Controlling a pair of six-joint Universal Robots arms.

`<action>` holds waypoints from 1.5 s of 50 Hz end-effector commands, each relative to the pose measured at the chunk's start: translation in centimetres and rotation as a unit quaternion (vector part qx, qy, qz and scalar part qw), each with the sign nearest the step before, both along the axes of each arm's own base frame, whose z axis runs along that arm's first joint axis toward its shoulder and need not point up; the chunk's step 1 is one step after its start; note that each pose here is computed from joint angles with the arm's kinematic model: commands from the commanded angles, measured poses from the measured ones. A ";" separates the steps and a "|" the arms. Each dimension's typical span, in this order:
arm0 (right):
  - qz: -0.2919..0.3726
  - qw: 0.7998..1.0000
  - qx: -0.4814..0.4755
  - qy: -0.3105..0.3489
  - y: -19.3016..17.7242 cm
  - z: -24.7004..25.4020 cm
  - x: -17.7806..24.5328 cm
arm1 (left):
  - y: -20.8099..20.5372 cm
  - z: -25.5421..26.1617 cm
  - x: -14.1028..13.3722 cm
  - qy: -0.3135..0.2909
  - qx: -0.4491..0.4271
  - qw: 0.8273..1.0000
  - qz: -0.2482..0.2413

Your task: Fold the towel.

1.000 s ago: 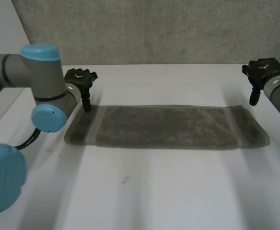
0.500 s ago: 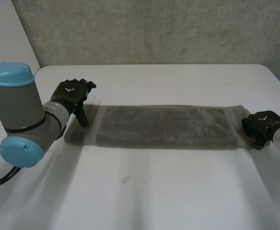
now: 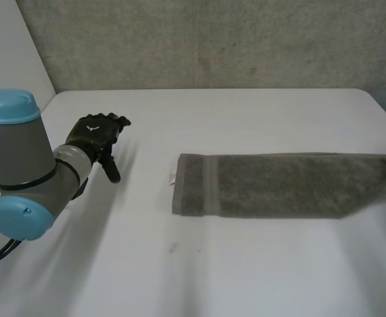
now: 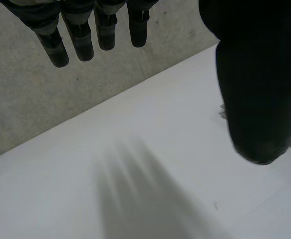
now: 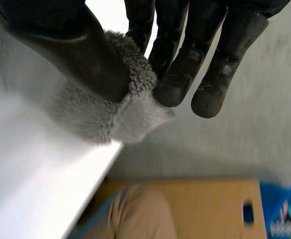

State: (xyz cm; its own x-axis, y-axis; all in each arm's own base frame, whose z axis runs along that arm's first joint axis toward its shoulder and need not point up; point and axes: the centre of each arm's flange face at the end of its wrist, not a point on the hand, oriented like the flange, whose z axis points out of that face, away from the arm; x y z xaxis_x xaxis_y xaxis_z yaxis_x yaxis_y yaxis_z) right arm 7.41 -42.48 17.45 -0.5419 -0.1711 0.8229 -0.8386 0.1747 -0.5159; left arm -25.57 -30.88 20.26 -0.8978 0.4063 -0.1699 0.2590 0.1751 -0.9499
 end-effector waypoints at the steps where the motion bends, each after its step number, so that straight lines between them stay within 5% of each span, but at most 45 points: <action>1: 0.194 0.977 -0.025 -0.084 5.3 2.7 14.3 | 0.3 0.6 -0.1 0.003 -0.006 1.000 -0.001; 9: 0.369 0.924 0.016 -0.095 14.3 -0.5 25.9 | 0.6 0.2 0.0 0.002 0.001 1.000 -0.002; 15: 0.431 0.897 0.039 -0.093 18.8 -3.2 29.8 | 0.8 -0.2 -0.2 0.000 0.007 1.000 -0.005; 36: 0.473 0.864 0.042 -0.170 21.3 -2.4 34.4 | 0.6 -0.7 -0.5 0.003 0.000 1.000 -0.006; 49: 0.451 0.872 0.108 -0.158 22.4 -2.8 32.5 | 0.6 -0.9 -0.5 0.003 -0.003 1.000 -0.008; 59: 0.325 0.901 0.089 -0.273 18.1 2.9 24.6 | 1.4 0.4 -2.6 0.014 -0.029 0.999 -0.036; 63: 0.256 0.918 0.109 -0.283 16.2 1.4 20.4 | 2.1 0.5 -3.9 0.017 -0.032 0.998 -0.054; 75: 0.191 0.943 0.122 -0.242 14.0 -3.6 15.7 | 3.1 -0.1 -5.2 0.016 -0.026 0.997 -0.075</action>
State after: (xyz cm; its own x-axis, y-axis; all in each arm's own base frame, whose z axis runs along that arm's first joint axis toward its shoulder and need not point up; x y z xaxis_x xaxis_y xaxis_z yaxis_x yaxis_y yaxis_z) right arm 25.13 -27.28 16.57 -0.7076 -0.6173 0.3439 -0.4788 0.0610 -0.8758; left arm -30.29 -28.28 20.62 -0.8426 0.5116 -0.1683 0.2418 0.0802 -0.9670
